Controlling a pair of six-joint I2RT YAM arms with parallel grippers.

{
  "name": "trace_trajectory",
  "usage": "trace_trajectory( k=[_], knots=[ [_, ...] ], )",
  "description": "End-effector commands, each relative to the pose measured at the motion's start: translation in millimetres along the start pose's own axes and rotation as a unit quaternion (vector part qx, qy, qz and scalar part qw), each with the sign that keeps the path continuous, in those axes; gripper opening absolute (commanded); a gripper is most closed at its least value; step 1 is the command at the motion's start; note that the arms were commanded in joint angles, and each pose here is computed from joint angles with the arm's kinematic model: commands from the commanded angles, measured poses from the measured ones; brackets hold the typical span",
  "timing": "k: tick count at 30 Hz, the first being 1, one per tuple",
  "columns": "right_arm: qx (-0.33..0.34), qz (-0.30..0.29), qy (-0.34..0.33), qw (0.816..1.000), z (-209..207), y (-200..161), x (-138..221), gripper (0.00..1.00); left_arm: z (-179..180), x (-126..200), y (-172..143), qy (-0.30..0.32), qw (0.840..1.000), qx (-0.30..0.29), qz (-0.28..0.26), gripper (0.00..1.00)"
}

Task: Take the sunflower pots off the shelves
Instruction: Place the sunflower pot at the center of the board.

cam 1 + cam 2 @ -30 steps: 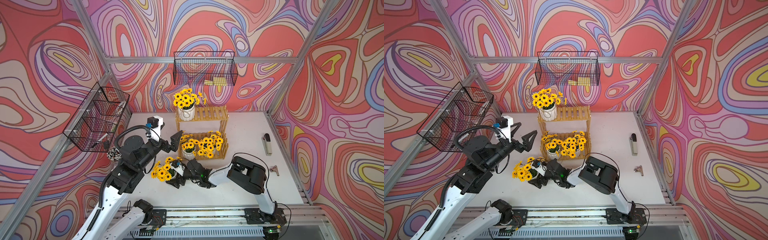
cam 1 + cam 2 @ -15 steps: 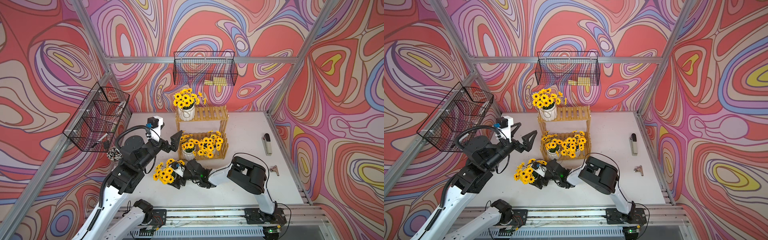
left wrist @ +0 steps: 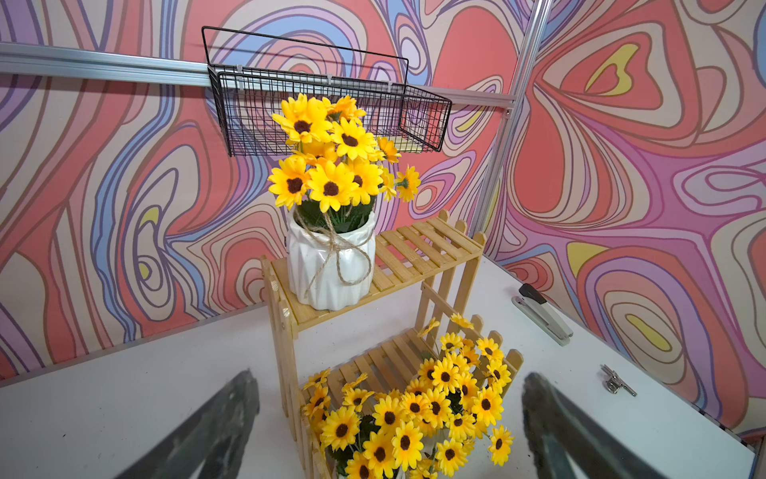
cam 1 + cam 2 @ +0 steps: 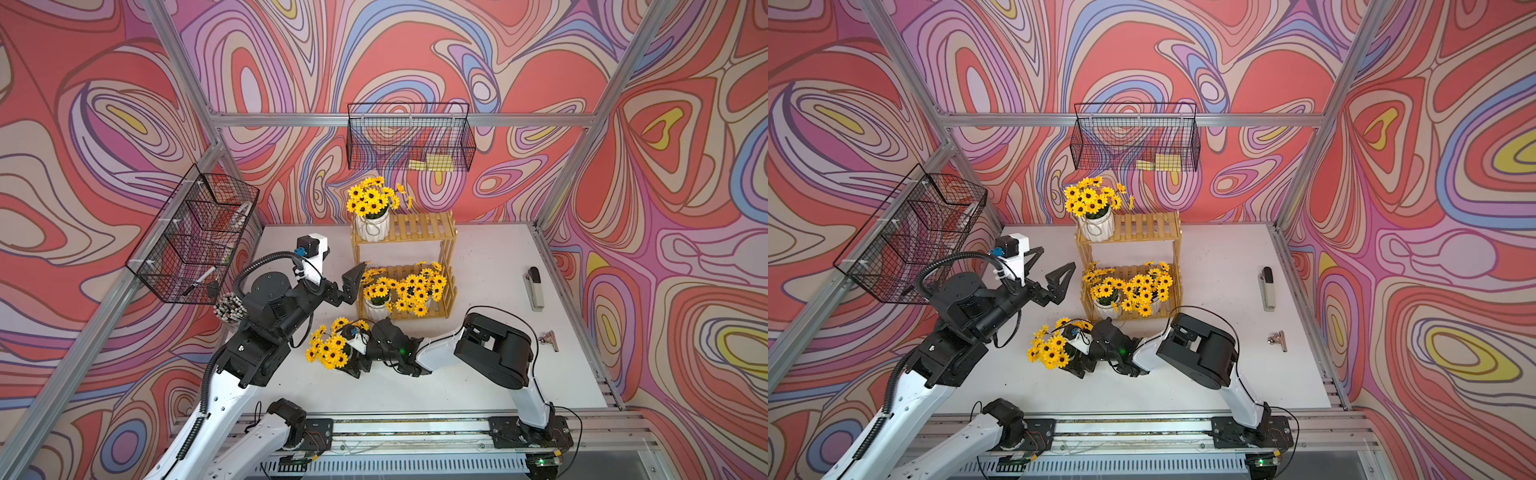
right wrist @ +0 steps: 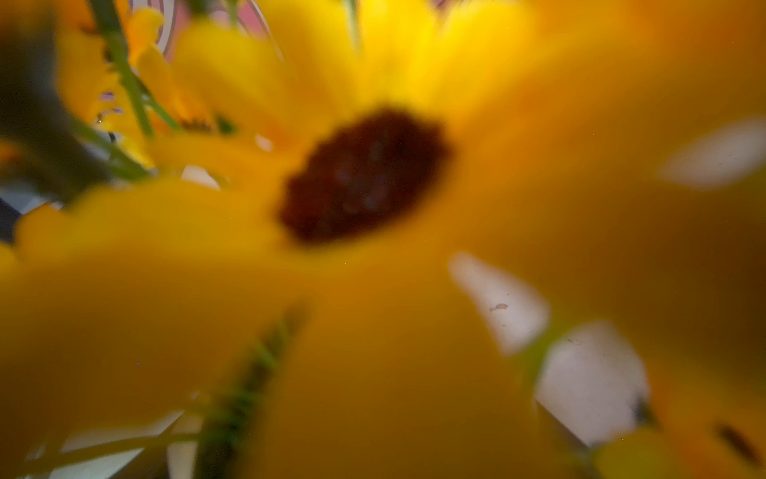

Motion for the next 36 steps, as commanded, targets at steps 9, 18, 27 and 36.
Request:
trace_trajectory(
  k=[9,18,27,36],
  knots=[
    [-0.019,0.054,-0.001,0.998,4.0,-23.8,-3.4,0.82,1.6,5.4,3.8,0.005,1.000,-0.006,-0.021,1.00],
    [-0.012,0.065,-0.001,0.998,4.3,-26.6,-2.5,0.89,1.3,7.4,5.4,0.006,1.000,-0.007,-0.024,1.00],
    [-0.010,0.068,-0.002,0.998,4.0,-27.8,-3.2,0.98,1.4,7.4,5.2,0.006,1.000,-0.008,-0.023,1.00],
    [0.001,0.064,-0.005,0.998,3.9,-21.2,3.9,0.98,2.2,6.5,3.9,0.008,1.000,-0.009,-0.021,1.00]
  ],
)
Point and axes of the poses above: each gripper's point midway between its finger pads, its own x axis back along the fingers, its own z axis along the line the jaws close on, y = z × x, the point moved 7 cm from there along x, back along the fingers, and after that the axes turned 12 degrees about x, right-handed, at the moved point
